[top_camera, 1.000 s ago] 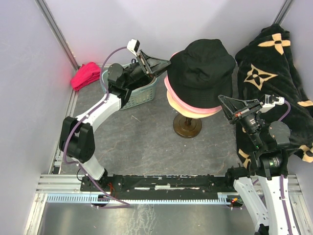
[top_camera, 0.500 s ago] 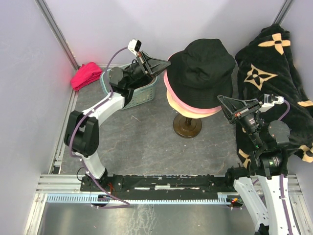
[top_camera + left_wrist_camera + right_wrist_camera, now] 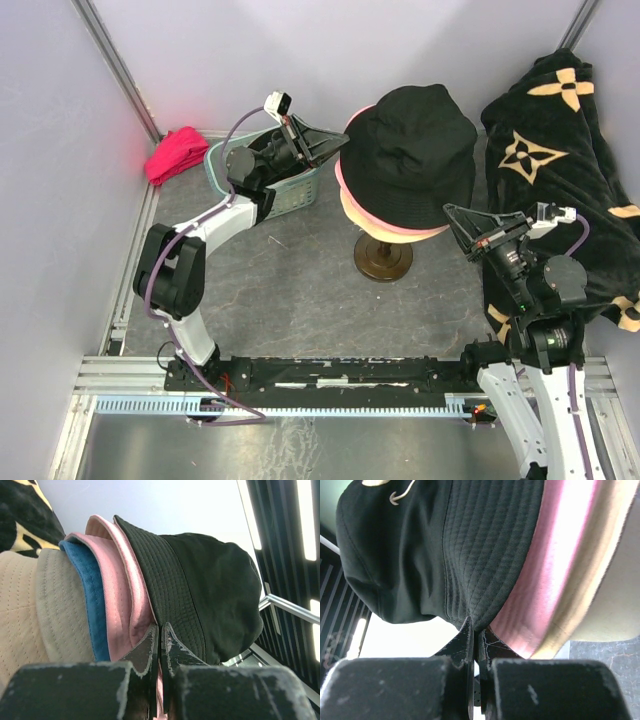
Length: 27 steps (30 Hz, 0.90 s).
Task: Stack the hats
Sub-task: Stack the hat on the hat.
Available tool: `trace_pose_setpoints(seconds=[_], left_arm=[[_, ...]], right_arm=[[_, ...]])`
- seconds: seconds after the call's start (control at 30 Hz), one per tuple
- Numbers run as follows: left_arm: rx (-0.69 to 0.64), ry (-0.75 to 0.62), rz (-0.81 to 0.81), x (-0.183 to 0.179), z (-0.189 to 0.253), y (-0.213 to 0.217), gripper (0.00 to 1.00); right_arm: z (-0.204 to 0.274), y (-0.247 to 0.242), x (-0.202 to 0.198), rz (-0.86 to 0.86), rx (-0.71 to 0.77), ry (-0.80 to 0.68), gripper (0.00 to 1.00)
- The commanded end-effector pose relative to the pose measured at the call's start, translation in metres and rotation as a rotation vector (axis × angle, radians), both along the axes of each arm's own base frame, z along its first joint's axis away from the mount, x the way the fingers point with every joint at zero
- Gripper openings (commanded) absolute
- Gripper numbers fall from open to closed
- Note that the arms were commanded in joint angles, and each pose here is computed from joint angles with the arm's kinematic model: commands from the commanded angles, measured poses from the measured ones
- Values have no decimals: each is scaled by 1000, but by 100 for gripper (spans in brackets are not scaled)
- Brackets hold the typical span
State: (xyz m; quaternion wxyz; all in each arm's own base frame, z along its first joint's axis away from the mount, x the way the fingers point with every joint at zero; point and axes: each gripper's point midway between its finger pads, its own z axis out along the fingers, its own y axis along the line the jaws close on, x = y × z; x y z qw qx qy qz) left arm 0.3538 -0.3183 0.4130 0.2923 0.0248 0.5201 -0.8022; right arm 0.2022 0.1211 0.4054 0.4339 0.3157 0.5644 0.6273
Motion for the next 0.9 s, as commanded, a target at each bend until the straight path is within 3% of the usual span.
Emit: trace_pose_setpoints(seconds=[0.0,0.87], left_arm=[[15,37,26,9,-17,7,3],[199,163,87,26,-100,16,3]], right_arm=[[-28,0,2,-8,-36,56,2],[-104,-3,31,-43,-34,188,2]])
